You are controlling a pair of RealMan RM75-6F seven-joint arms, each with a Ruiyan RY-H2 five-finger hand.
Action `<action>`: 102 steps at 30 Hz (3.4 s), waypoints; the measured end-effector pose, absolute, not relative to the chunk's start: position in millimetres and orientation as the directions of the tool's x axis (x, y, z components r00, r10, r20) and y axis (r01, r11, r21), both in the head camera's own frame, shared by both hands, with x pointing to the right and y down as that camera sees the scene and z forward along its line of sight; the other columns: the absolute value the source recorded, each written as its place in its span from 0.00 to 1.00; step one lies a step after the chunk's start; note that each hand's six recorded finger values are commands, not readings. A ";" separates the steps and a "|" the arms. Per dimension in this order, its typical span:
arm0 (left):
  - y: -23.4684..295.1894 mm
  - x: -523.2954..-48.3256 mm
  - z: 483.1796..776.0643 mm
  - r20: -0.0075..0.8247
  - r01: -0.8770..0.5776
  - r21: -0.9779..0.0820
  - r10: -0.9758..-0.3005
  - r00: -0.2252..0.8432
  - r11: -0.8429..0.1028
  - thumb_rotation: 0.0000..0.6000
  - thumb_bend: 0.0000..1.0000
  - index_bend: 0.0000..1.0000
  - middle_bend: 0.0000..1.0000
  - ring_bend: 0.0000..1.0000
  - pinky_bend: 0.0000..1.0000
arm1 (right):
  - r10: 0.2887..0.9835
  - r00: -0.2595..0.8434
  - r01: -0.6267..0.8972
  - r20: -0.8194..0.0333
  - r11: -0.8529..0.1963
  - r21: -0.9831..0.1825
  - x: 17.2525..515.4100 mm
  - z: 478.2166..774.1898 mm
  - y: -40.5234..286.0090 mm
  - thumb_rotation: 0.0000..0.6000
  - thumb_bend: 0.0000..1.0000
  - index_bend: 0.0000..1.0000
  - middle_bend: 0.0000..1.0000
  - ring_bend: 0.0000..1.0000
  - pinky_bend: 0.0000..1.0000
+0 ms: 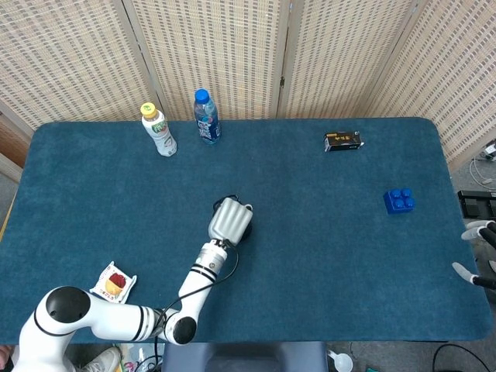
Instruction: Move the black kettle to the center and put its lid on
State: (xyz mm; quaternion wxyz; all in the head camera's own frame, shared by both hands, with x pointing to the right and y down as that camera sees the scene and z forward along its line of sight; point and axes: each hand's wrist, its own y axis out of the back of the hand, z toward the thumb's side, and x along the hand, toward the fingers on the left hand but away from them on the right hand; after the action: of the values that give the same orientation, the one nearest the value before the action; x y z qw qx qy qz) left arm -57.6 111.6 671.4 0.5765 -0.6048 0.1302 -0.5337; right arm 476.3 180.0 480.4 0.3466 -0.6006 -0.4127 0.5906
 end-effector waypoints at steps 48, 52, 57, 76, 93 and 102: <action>111.2 -72.0 678.7 0.499 0.520 -0.808 -0.791 0.355 -0.277 1.00 0.04 0.37 0.95 0.66 0.72 | 0.901 -0.036 0.088 -0.431 -0.427 -0.900 474.7 482.4 179.4 1.00 0.17 0.43 0.33 0.19 0.19; 111.3 -77.4 675.7 0.506 0.509 -0.808 -0.790 0.345 -0.296 1.00 0.04 0.40 0.95 0.66 0.72 | 0.901 -0.036 0.086 -0.433 -0.429 -0.899 474.0 483.7 179.5 1.00 0.17 0.43 0.33 0.19 0.19; 112.8 -84.5 676.4 0.543 0.502 -0.792 -0.777 0.320 -0.347 1.00 0.23 0.40 0.94 0.66 0.72 | 0.899 -0.036 0.085 -0.436 -0.431 -0.898 472.8 485.0 179.8 1.00 0.18 0.43 0.33 0.19 0.19; 120.6 -92.1 681.1 0.643 0.452 -0.744 -0.712 0.282 -0.493 1.00 0.47 0.35 0.94 0.66 0.72 | 0.898 -0.038 0.084 -0.439 -0.435 -0.897 472.8 487.3 177.6 1.00 0.18 0.43 0.33 0.19 0.19; 120.4 -92.2 688.1 0.653 0.456 -0.735 -0.707 0.272 -0.503 1.00 0.47 0.34 0.94 0.66 0.72 | 0.898 -0.039 0.086 -0.438 -0.433 -0.897 473.3 487.2 176.7 1.00 0.17 0.43 0.33 0.19 0.19; 120.6 -94.1 690.6 0.657 0.456 -0.731 -0.705 0.267 -0.509 1.00 0.47 0.34 0.94 0.66 0.72 | 0.898 -0.038 0.086 -0.438 -0.434 -0.897 473.4 487.5 176.4 1.00 0.17 0.43 0.33 0.19 0.19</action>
State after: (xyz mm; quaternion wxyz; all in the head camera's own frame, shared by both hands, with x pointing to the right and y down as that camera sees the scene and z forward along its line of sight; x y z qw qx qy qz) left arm -94.1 120.6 690.6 0.4858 -0.6305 0.0988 -0.5973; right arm 473.4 176.4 487.5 0.3418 -0.6034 -0.4077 0.5941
